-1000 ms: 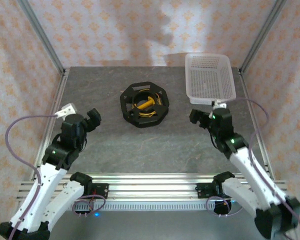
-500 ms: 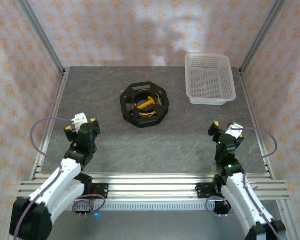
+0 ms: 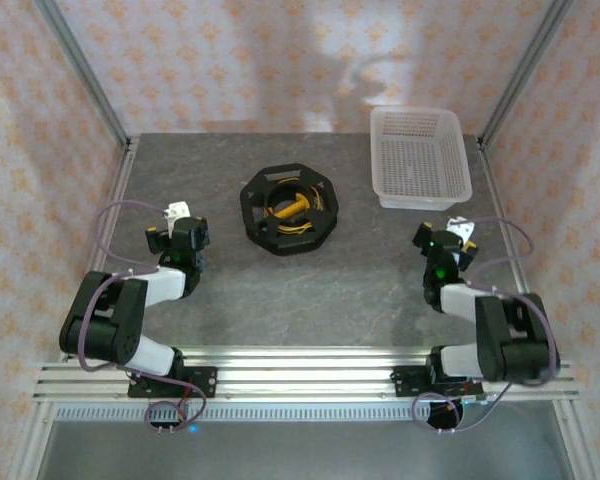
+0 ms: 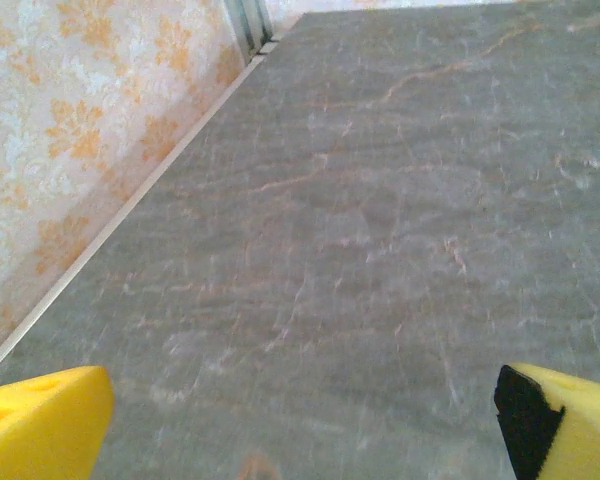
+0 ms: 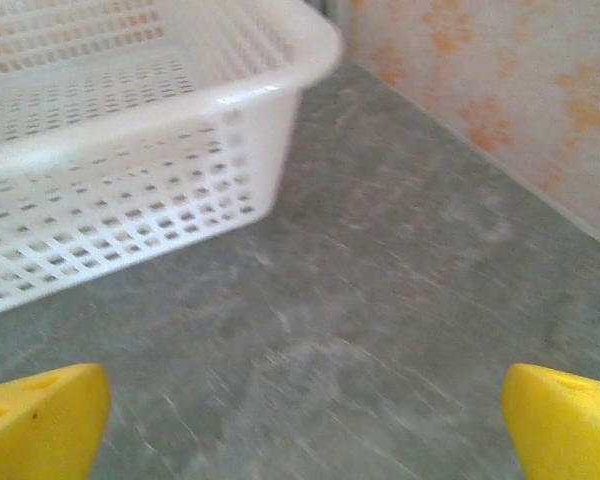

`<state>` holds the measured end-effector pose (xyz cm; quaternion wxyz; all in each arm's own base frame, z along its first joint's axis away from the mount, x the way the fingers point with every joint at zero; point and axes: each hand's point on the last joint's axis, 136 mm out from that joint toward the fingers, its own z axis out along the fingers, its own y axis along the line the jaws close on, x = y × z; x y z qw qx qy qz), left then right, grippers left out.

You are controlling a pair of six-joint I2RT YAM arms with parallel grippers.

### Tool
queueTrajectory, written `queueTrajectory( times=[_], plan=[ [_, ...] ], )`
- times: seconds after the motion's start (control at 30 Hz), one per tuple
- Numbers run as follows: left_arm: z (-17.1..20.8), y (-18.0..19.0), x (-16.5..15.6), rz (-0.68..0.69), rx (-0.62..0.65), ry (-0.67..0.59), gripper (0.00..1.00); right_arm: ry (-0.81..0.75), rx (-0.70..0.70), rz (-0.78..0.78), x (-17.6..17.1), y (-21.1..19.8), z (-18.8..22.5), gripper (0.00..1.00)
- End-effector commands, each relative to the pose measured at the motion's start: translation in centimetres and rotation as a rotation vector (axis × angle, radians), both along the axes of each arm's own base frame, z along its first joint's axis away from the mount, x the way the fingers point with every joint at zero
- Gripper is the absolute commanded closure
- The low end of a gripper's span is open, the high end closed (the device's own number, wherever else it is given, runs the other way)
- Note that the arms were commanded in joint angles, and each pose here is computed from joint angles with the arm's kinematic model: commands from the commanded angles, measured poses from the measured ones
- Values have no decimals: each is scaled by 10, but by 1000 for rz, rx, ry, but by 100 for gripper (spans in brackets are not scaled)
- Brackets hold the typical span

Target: Wrap the cables

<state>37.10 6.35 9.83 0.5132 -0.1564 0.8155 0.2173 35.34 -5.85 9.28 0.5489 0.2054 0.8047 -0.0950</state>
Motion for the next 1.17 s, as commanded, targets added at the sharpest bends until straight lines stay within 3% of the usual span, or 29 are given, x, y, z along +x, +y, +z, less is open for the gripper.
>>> queueTrajectory(
  times=[0.0,0.13,0.2,0.37,1.13],
  plan=[
    [17,-2,13,-35,-16,-98,0,-88,-4,136,23,21,7,1],
    [11,-14,1,-128,-46,-170,0,-96,-12,200,20,31,4,1],
    [16,-17,-1,-165,-22,-274,0,-64,-14,227,27,35,1,1],
    [6,-10,12,-112,-40,-144,0,21,1,228,42,35,-5,1],
    [6,-6,11,-111,-59,-155,0,19,1,228,42,35,-5,1]
  ],
)
